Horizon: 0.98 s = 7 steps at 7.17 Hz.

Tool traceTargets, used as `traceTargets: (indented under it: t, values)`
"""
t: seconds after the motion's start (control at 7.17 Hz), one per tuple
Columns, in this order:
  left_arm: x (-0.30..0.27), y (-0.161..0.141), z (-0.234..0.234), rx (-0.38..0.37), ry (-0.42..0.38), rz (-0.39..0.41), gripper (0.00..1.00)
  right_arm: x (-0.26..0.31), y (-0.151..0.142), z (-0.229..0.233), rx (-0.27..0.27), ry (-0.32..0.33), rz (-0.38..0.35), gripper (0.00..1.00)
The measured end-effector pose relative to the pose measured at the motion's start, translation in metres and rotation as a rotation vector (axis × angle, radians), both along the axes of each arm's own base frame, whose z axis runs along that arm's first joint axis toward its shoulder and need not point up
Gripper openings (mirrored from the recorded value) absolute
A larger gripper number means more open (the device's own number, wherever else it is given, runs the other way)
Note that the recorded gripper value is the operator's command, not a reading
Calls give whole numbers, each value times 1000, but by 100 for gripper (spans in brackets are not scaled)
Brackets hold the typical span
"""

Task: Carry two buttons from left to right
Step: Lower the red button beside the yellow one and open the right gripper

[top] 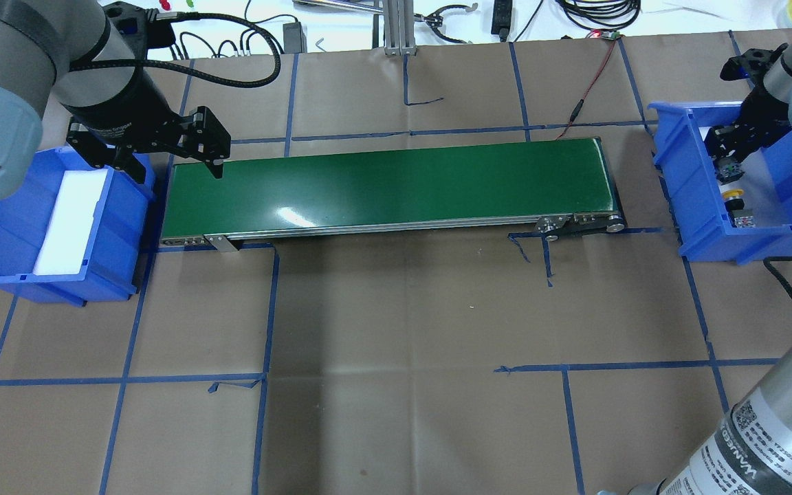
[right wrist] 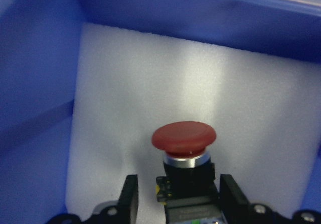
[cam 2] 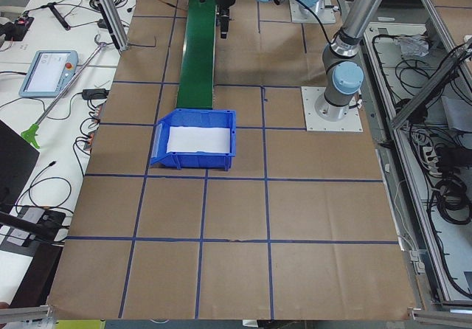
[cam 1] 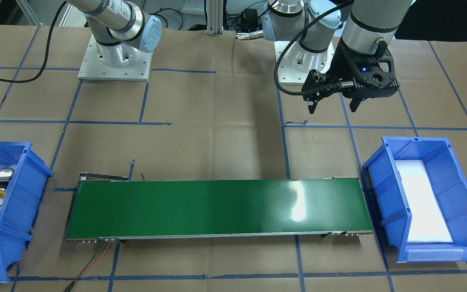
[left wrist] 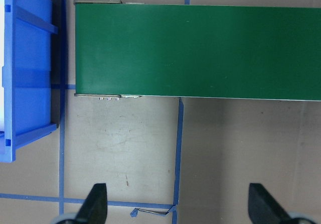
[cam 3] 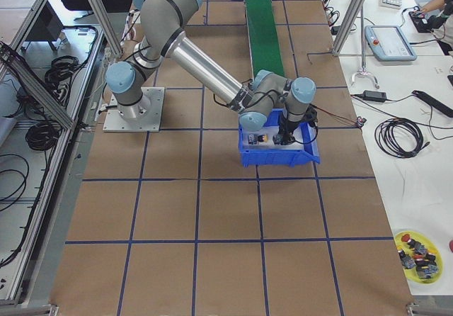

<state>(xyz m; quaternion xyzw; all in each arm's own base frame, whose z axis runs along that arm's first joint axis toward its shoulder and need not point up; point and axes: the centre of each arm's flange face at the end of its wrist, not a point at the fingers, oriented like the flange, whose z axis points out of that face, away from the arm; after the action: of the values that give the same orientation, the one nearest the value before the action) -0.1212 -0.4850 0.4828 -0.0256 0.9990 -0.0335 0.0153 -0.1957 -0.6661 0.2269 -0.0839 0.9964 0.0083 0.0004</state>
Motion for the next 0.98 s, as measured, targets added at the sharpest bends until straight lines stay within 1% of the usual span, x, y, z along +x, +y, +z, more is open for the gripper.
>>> traceTargets:
  t: [0.28, 0.42, 0.56, 0.7, 0.98]
  values:
    - [0, 0, 0, 0, 1, 1, 100, 0, -1, 10, -14, 7, 1, 100]
    - [0, 0, 0, -1, 1, 0, 100, 0, 1, 22, -25, 13, 1, 100]
    - [0, 0, 0, -1, 1, 0, 100, 2, 5, 44, -48, 25, 0, 100]
    - [0, 0, 0, -1, 1, 0, 100, 6, 12, 74, -85, 43, -1, 100]
    - [0, 0, 0, -1, 1, 0, 100, 24, 26, 147, -192, 63, 9, 100]
